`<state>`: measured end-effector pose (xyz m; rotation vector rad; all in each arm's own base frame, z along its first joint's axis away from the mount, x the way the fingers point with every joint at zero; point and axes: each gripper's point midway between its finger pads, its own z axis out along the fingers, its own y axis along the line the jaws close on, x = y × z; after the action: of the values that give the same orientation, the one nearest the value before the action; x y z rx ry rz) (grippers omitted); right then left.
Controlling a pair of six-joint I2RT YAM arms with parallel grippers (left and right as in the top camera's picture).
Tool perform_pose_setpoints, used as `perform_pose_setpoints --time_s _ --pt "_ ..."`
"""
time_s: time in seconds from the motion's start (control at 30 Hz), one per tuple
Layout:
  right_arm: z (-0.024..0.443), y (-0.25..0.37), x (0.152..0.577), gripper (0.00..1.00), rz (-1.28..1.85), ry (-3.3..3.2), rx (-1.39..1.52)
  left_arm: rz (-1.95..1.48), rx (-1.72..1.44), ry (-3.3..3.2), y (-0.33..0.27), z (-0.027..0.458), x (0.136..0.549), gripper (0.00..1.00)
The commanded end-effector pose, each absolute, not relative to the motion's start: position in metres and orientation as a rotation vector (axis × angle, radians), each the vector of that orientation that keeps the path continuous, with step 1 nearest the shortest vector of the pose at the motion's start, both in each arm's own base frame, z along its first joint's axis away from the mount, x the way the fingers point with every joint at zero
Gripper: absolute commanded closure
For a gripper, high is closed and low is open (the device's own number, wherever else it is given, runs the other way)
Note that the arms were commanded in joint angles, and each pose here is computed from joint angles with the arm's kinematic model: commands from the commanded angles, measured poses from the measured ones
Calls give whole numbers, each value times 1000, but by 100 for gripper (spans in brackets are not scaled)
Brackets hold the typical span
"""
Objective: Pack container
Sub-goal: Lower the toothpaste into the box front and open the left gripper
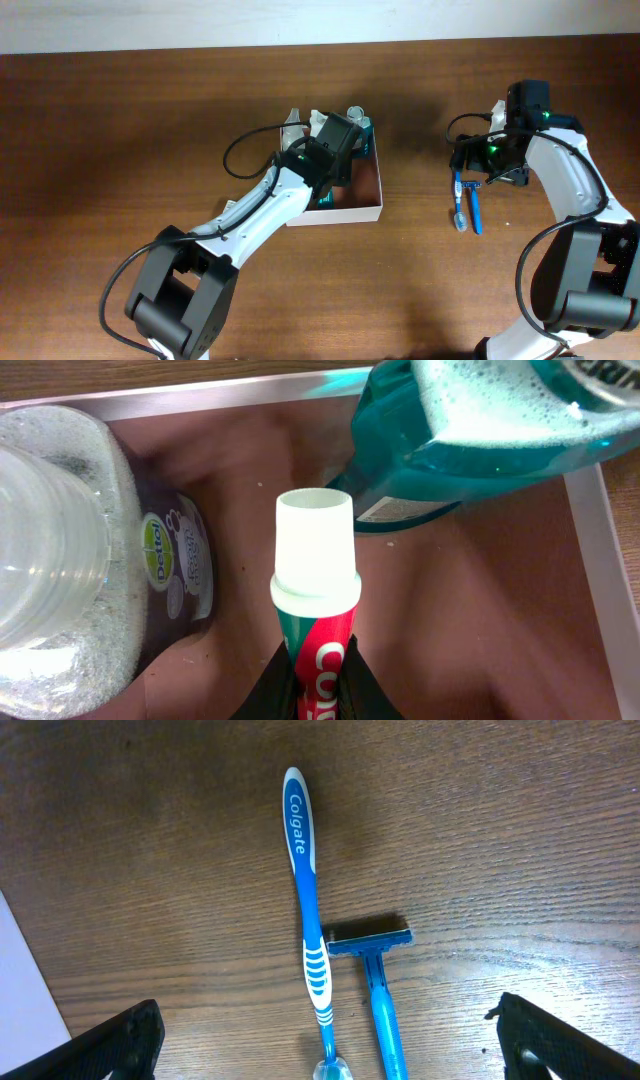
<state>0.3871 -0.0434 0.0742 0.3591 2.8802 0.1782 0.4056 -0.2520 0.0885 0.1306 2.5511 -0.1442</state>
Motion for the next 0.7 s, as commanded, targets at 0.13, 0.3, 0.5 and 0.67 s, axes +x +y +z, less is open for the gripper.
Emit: perform_pose_setpoints --time_s 0.13,0.3,0.5,0.67 --pt "86 -46 391 1 164 2849 342 -116 115 2567 -253 72 410 99" --pt "86 -46 391 1 164 2849 342 -94 122 2594 -252 57 409 99" --pt "86 -46 391 1 164 2849 342 -98 121 2590 -252 58 410 81" --pt "86 -46 391 1 164 2849 342 -99 121 2589 -253 58 409 64"
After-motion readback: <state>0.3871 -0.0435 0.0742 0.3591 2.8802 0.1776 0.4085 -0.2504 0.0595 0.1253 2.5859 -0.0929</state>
